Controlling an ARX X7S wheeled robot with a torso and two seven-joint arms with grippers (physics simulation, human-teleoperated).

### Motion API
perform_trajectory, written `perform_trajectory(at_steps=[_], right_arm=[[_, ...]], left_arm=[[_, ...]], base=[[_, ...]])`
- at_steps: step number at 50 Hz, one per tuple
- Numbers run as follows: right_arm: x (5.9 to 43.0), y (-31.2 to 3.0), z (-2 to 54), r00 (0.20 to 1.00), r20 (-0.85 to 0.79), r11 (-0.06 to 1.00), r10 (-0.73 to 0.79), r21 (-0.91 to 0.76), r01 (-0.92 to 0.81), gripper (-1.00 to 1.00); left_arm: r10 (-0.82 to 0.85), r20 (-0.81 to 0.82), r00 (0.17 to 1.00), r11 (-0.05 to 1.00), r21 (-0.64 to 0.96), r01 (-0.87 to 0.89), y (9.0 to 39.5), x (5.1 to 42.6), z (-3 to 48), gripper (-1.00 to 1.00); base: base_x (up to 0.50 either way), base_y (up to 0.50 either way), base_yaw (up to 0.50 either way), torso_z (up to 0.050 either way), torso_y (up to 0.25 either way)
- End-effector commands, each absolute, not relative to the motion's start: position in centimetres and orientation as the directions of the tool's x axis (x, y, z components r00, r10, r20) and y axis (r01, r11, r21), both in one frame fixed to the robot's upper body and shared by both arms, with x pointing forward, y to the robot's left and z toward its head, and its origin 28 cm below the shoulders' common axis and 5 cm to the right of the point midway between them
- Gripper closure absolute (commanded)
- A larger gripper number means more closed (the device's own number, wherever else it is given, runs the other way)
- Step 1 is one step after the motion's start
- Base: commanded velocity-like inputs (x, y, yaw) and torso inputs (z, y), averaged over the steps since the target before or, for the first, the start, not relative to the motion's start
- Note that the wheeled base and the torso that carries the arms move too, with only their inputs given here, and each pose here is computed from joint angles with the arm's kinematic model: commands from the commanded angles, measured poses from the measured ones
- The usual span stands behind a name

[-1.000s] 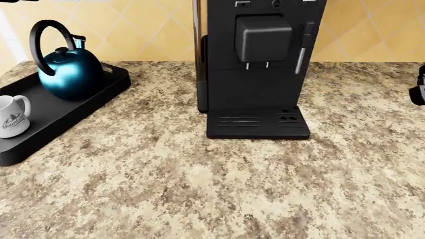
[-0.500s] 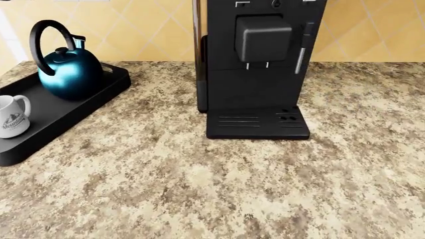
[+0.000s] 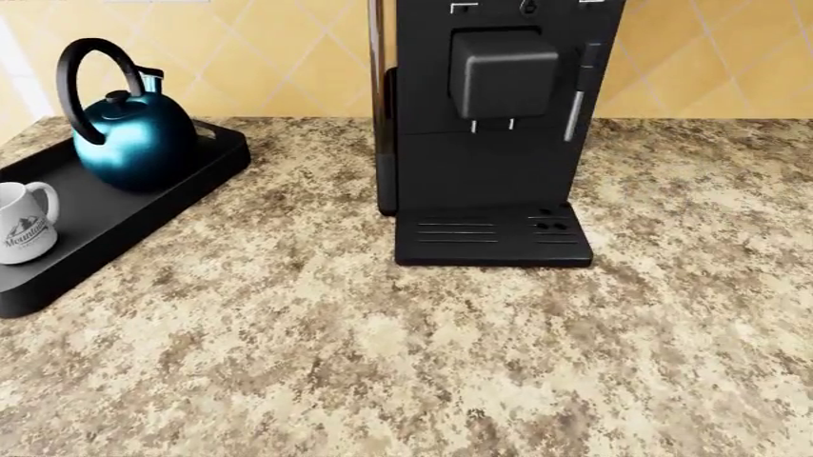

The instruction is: Pick the kettle from the counter and place it on the tray. Then pick the mug from the cabinet and place it on the tray. Then close the cabinet doors.

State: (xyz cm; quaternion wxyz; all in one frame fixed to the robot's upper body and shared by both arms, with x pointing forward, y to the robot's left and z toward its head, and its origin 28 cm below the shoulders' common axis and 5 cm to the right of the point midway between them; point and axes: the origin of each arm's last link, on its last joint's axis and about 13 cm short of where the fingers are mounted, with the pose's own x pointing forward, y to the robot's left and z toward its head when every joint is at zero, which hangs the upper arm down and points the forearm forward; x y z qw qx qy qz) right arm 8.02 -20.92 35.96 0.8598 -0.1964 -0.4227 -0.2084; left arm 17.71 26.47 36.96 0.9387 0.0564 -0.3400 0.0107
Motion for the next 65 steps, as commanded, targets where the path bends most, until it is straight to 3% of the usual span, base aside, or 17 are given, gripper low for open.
perform_trajectory(at_steps=[1, 18, 38, 65], right_arm=[[8.4, -22.4, 38.4, 0.524, 0.823, 0.805, -0.220, -0.151, 0.574, -1.00], [11.0, -24.0, 41.6, 0.505, 0.829, 0.804, -0.239, -0.122, 0.581, -1.00], [16.3, -20.5, 47.1, 0.518, 0.851, 0.866, -0.088, -0.192, 0.461, -1.00], [23.8, -16.7, 46.8, 0.611, 0.790, 0.915, 0.037, -0.273, 0.297, -1.00]], left_arm=[[-0.017, 0.639, 0.769, 0.993, 0.100, -0.061, 26.6, 17.6, 37.0, -1.00], [-0.018, 0.638, 0.770, 0.992, 0.106, -0.065, 26.6, 17.4, 37.0, -1.00], [0.007, 0.634, 0.773, 0.993, 0.087, -0.080, 27.3, 17.3, 36.7, -1.00], [0.031, 0.621, 0.783, 0.993, 0.073, -0.098, 28.2, 17.6, 35.8, -1.00]], base=[[0.00, 0.00, 0.00, 0.000, 0.000], [0.00, 0.00, 0.00, 0.000, 0.000], [0.00, 0.00, 0.00, 0.002, -0.002], [0.00, 0.00, 0.00, 0.002, -0.002]])
